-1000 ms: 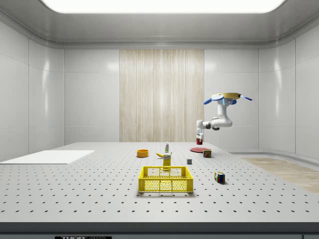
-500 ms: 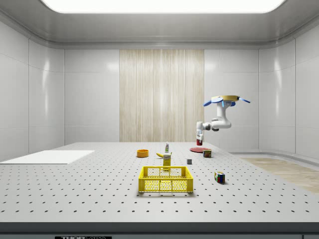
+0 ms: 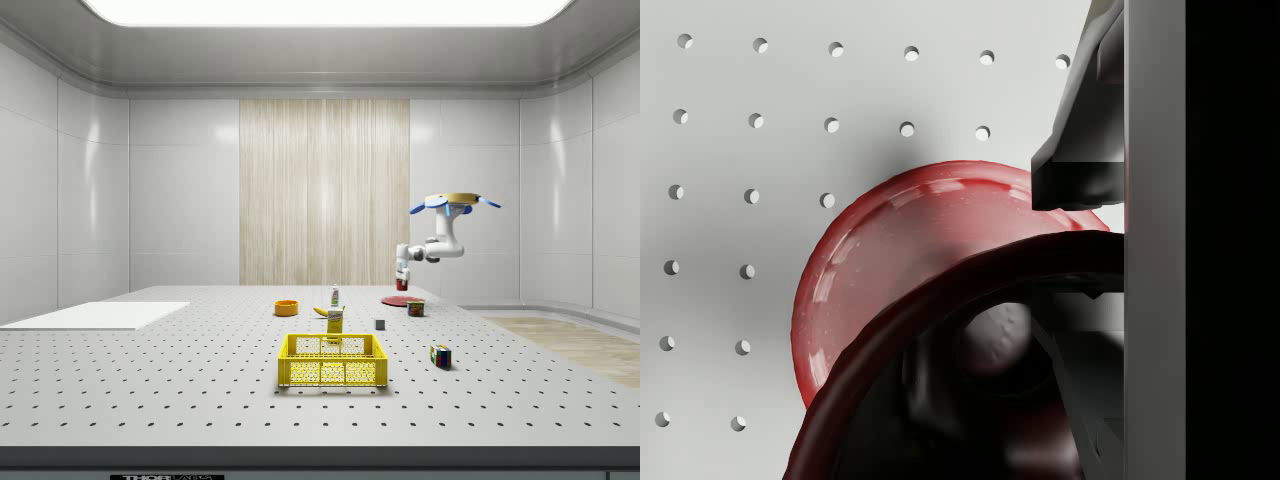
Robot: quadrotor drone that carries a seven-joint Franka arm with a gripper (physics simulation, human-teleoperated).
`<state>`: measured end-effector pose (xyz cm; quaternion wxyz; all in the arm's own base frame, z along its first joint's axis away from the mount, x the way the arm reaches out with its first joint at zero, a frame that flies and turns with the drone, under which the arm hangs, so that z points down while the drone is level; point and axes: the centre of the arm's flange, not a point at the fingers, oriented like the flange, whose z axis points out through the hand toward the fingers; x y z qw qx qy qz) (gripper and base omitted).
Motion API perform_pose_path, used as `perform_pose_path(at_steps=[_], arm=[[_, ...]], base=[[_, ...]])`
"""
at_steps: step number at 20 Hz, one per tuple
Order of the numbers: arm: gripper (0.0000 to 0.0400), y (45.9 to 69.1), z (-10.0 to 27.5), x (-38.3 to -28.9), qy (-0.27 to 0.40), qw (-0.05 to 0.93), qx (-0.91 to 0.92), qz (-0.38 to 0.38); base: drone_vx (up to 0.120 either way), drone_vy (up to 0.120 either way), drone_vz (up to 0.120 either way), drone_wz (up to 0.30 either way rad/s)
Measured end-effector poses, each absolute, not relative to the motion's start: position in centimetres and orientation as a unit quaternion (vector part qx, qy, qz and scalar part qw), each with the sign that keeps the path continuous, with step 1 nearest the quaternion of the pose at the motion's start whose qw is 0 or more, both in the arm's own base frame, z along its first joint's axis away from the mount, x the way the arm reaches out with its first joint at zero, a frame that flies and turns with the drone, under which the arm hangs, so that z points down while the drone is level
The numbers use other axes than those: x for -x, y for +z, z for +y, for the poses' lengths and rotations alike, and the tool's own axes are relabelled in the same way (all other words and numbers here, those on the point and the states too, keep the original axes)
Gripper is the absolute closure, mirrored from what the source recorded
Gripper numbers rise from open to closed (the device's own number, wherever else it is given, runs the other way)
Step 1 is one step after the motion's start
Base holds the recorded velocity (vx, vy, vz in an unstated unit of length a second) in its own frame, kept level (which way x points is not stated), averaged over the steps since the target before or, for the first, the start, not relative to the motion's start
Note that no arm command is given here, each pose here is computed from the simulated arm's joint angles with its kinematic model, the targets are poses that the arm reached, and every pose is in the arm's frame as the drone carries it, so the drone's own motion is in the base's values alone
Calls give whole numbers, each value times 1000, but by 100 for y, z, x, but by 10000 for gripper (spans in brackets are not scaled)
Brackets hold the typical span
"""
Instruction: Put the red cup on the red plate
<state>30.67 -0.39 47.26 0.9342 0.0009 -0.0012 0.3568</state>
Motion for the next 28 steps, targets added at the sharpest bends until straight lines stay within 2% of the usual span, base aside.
perform_pose_path(at_steps=[2, 7, 23, 26, 28], arm=[[301, 4726, -39, -3067, 357, 934, -1, -1], [301, 4805, -39, -3067, 357, 934, -1, -1], [302, 5446, -39, -3067, 383, 924, -1, -1], [155, 5500, -39, -3068, 383, 924, -1, -1], [94, 5485, -39, -3068, 383, 924, 0, -1]], base=[[0, -120, 0, 0], [0, 0, 0, 0], [0, 0, 0, 0], [0, 0, 0, 0], [0, 0, 0, 0]])
